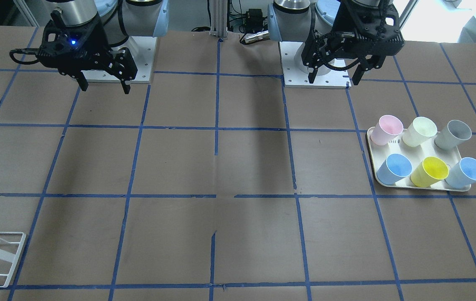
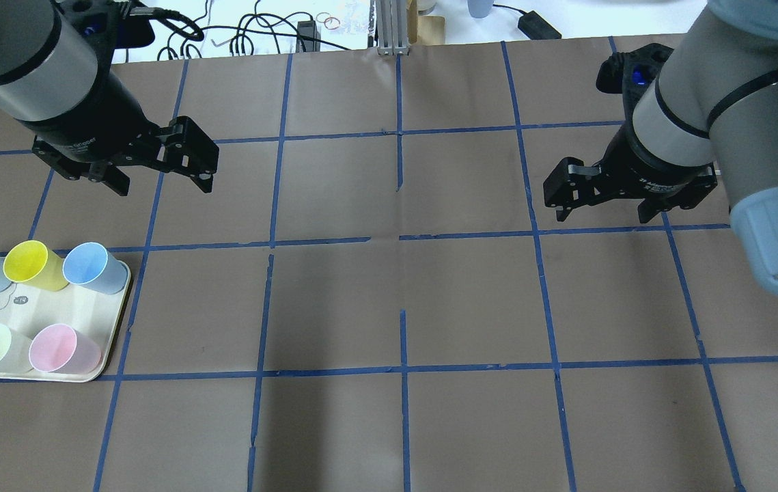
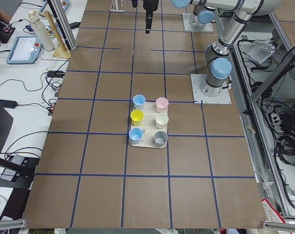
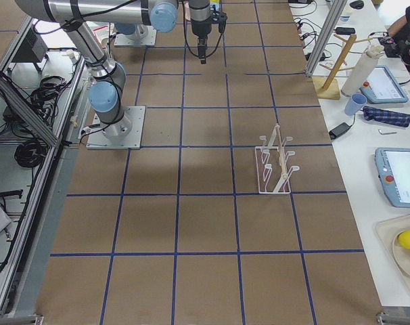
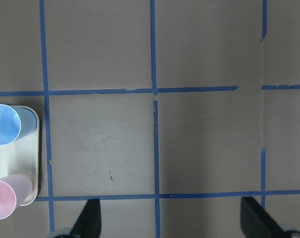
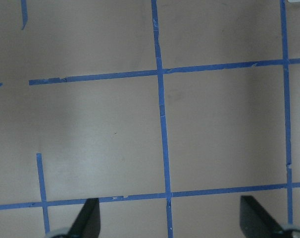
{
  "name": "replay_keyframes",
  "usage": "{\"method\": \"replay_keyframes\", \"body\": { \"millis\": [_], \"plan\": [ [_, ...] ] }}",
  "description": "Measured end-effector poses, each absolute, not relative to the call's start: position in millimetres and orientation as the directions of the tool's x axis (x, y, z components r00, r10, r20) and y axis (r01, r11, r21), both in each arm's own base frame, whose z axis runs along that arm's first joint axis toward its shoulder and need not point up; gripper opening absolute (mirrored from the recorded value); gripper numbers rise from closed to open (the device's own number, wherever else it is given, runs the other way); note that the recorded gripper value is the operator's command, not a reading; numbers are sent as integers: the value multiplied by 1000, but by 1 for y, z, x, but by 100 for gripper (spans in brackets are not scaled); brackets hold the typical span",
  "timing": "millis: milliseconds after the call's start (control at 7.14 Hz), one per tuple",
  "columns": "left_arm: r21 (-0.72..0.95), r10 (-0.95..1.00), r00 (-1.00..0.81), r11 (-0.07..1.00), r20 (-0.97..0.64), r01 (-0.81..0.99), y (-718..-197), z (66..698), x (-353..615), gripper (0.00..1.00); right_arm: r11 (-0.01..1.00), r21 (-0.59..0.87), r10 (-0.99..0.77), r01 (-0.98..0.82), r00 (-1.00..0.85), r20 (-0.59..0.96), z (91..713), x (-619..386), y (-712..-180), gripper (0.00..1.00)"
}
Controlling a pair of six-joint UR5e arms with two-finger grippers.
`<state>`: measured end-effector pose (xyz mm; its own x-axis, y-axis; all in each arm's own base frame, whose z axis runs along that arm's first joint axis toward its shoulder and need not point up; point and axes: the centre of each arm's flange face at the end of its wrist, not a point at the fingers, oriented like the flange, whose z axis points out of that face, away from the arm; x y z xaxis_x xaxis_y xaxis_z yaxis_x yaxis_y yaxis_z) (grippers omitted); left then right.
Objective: Transfer IKEA cup to right arm and place on rack
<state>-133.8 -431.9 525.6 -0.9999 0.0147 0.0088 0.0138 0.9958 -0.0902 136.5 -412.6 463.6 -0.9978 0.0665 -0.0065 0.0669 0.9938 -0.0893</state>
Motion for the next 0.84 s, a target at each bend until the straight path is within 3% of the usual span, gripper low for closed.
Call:
{"method": "replay_keyframes", "body": {
  "millis": [420, 841],
  "plan": [
    [-76, 33, -999, 997, 9, 32, -430, 524, -130, 100, 994, -88, 66, 66, -998, -6, 463, 137, -412, 100],
    [-6, 166, -986, 986, 12, 166, -433, 513, -76, 100, 994, -87, 66, 66, -998, -7, 463, 137, -412, 100]
  ]
}}
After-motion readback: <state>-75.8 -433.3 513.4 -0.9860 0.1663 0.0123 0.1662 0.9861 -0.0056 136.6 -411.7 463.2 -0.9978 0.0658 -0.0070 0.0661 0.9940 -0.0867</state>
